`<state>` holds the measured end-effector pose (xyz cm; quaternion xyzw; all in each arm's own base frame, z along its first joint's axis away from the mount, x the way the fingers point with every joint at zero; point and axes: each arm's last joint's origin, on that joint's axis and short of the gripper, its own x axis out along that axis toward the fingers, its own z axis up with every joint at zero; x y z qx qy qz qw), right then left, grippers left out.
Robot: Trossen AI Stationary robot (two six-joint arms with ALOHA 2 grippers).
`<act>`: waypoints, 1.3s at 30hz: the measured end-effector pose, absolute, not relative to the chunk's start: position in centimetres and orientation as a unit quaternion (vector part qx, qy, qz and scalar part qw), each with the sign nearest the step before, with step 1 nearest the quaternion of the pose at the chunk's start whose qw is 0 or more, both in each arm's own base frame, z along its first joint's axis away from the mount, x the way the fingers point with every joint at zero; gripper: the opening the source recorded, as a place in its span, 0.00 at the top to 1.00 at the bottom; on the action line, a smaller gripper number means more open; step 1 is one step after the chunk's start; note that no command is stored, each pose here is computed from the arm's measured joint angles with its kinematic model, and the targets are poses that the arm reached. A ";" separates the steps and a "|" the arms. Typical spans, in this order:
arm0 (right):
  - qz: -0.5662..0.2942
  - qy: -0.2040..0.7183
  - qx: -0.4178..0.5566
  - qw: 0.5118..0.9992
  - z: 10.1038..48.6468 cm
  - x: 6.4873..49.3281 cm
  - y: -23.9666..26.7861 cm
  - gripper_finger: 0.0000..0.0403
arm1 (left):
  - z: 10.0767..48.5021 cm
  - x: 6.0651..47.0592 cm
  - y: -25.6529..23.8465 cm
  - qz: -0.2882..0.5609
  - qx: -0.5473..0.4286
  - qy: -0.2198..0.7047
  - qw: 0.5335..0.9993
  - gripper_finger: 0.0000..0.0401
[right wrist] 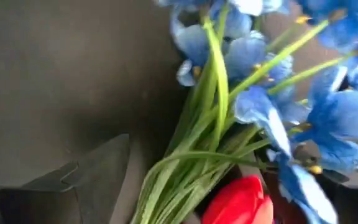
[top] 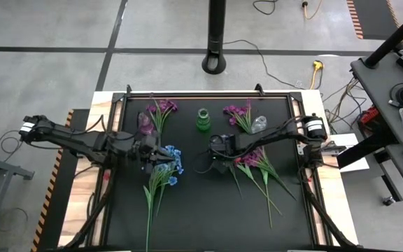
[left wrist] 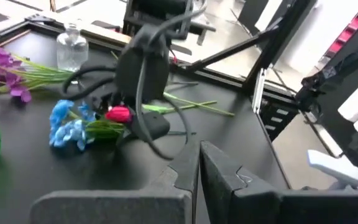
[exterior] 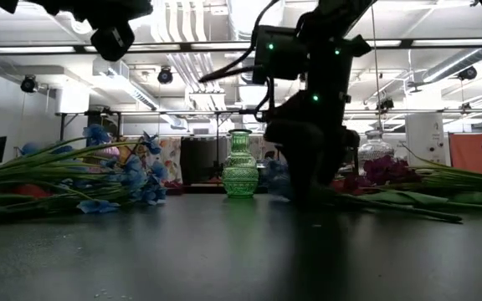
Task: Sort flowers into vase by color
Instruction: Put the middle right blue flowers into the green vase
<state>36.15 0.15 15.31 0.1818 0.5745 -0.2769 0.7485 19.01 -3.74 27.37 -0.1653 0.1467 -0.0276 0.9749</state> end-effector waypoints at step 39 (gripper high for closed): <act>-0.235 0.557 0.173 0.778 14.5 37.2 0.7 0.85 | 26.0 20.9 -4.1 -0.018 -0.187 0.179 0.966 1.00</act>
